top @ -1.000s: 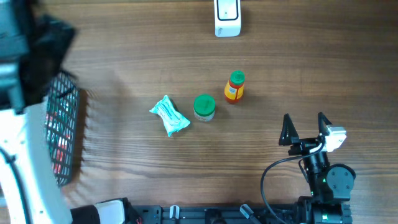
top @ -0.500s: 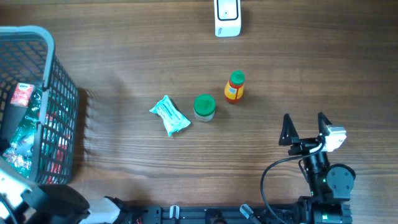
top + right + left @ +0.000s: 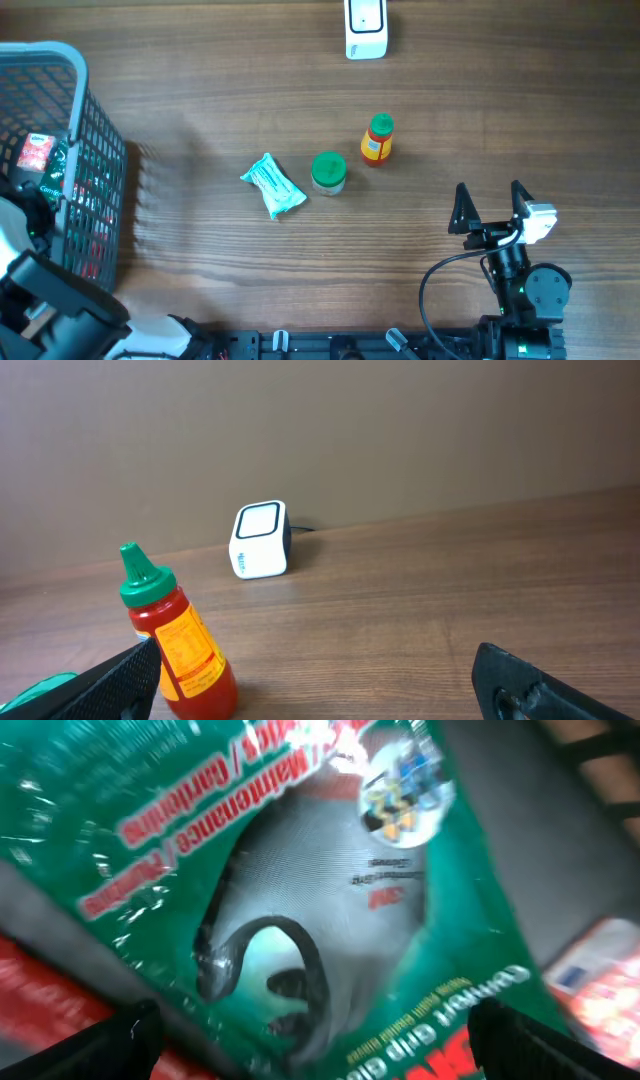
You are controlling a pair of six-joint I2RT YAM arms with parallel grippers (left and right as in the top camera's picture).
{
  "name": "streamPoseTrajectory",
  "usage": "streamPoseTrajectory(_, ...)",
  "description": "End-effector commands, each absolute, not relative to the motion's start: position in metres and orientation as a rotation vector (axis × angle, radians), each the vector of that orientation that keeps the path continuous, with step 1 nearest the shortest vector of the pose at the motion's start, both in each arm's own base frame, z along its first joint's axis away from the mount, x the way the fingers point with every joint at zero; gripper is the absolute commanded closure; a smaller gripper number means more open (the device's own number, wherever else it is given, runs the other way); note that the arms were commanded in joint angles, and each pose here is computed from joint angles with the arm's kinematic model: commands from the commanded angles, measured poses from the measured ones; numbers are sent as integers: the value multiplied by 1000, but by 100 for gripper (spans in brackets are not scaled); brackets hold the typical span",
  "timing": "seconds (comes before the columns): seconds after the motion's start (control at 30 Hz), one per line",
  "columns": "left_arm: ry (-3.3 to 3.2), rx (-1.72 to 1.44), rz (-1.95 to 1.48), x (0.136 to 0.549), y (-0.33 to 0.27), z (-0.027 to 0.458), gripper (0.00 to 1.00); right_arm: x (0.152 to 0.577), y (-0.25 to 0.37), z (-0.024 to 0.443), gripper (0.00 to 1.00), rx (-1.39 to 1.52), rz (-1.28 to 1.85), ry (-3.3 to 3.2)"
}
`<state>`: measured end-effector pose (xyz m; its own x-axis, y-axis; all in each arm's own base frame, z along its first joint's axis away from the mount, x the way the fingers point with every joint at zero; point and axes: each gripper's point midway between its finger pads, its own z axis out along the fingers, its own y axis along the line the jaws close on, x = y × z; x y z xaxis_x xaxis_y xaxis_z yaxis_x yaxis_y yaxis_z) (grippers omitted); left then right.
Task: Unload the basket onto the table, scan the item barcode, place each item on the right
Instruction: 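Reach the left gripper into the basket and grasp the green 3M glove pack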
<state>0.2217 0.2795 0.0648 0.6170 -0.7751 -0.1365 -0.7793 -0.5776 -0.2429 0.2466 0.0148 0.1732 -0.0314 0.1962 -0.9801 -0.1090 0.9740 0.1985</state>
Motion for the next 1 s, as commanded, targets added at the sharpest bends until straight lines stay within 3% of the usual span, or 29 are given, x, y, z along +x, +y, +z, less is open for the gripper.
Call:
streamPoseTrajectory(0.0,1297,-2657,-8,221,269,30,0,247,11,173,0,95,237,1581)
streamPoseTrajectory(0.2,1342,-2737,32,216,263,-7,0,247,11,173,0,95,237,1581)
streamPoseTrajectory(0.23,1355,-2749,41,214,262,-12,4,247,11,173,0,95,237,1581)
streamPoseTrajectory(0.4,1396,-2787,128,199,255,-30,94,247,11,173,0,95,237,1581)
streamPoseTrajectory(0.53,1449,-2719,114,205,261,-22,96,247,11,173,0,95,237,1581)
streamPoseTrajectory(0.67,1486,-2551,-33,233,275,23,96,247,11,173,0,95,237,1581)
streamPoseTrajectory(0.8,1395,-2315,-228,265,285,117,96,247,11,173,0,95,237,1581)
streamPoseTrajectory(0.97,1283,-2096,-275,260,278,211,96,247,11,173,0,95,237,1581)
